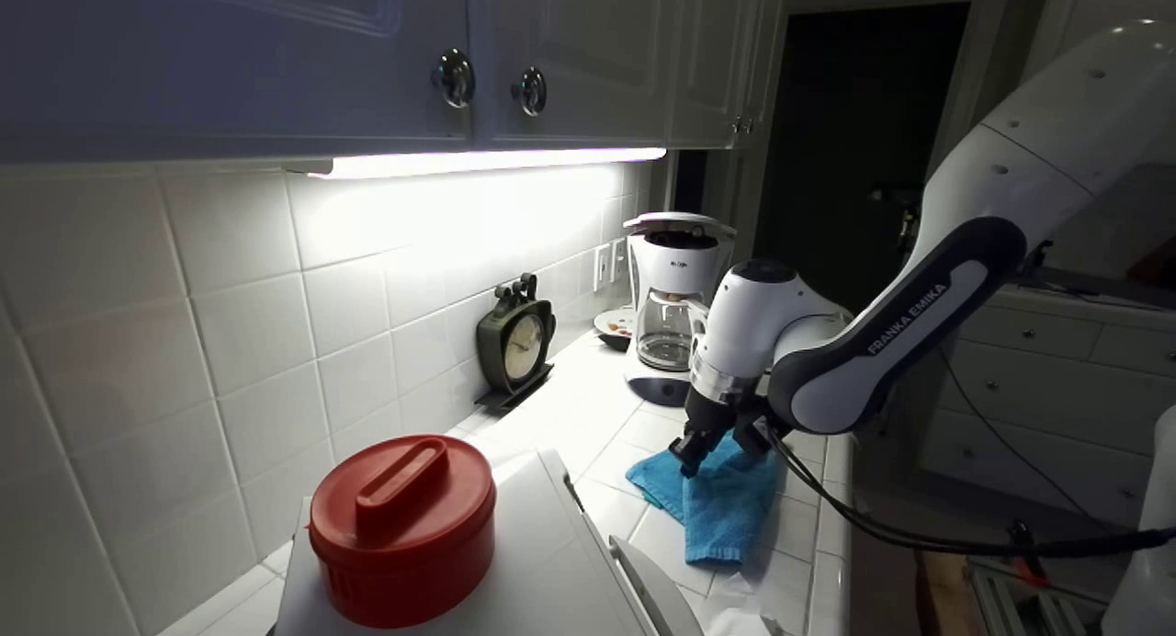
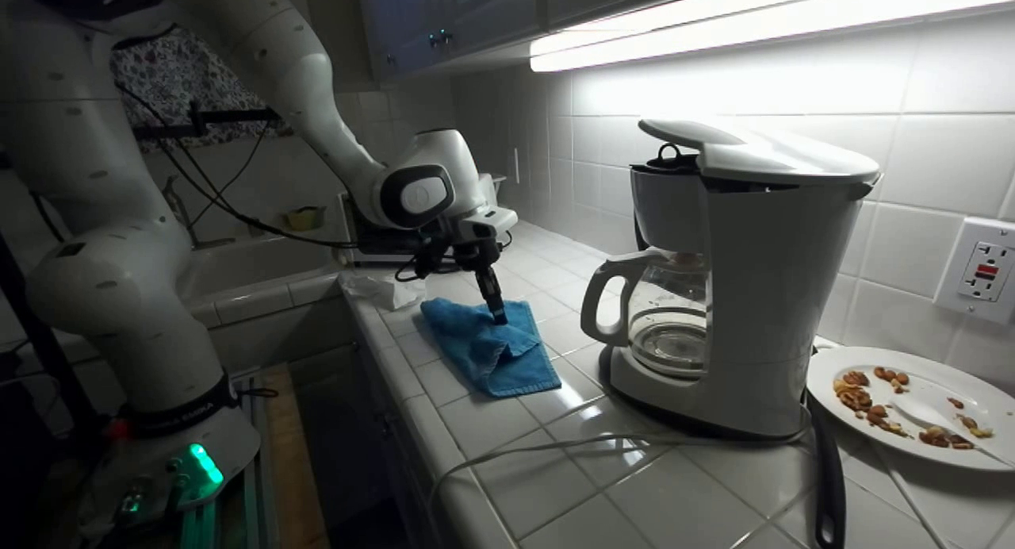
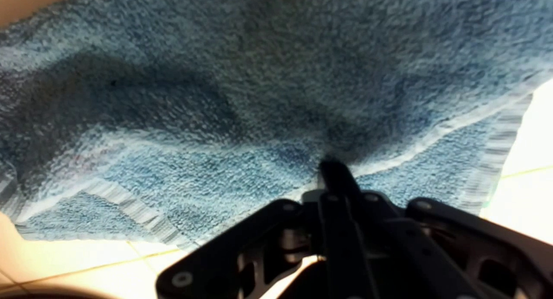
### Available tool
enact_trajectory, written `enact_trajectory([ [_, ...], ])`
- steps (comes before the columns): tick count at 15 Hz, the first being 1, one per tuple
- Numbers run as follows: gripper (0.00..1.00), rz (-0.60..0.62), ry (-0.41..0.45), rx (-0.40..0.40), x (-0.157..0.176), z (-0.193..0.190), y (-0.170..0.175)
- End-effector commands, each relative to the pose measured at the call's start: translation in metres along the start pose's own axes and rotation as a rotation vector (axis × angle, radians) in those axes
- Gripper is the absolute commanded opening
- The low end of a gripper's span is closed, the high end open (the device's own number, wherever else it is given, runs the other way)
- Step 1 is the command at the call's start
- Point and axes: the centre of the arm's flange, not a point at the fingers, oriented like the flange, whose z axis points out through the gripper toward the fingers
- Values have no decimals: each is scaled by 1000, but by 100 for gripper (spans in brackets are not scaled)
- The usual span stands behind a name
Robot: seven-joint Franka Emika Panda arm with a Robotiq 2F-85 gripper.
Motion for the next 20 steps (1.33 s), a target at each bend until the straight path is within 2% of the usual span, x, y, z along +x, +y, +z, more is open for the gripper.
enact_trajectory([
  [1,4,5,2,18,19,8,-14],
  [3,4,25,-9,-18,21,2,-17],
  [4,29,25,-2,-26,20,-8,-15],
  [5,30,26,5,-29,18,-15,-13],
  [6,36,23,18,-29,16,-24,-10],
  [10,63,-41,96,-64,4,-60,2],
  [11,59,-59,106,-72,1,-62,6],
  [12,28,-66,105,-86,-2,-65,10],
  [13,32,-77,108,-101,-5,-65,14],
  [14,31,-84,108,-117,-8,-65,18],
  [16,16,-104,95,-142,-12,-60,27],
  [17,36,-108,89,-150,-15,-57,31],
  [18,30,-112,82,-164,-17,-53,36],
  [20,43,-123,63,-195,-23,-45,47],
])
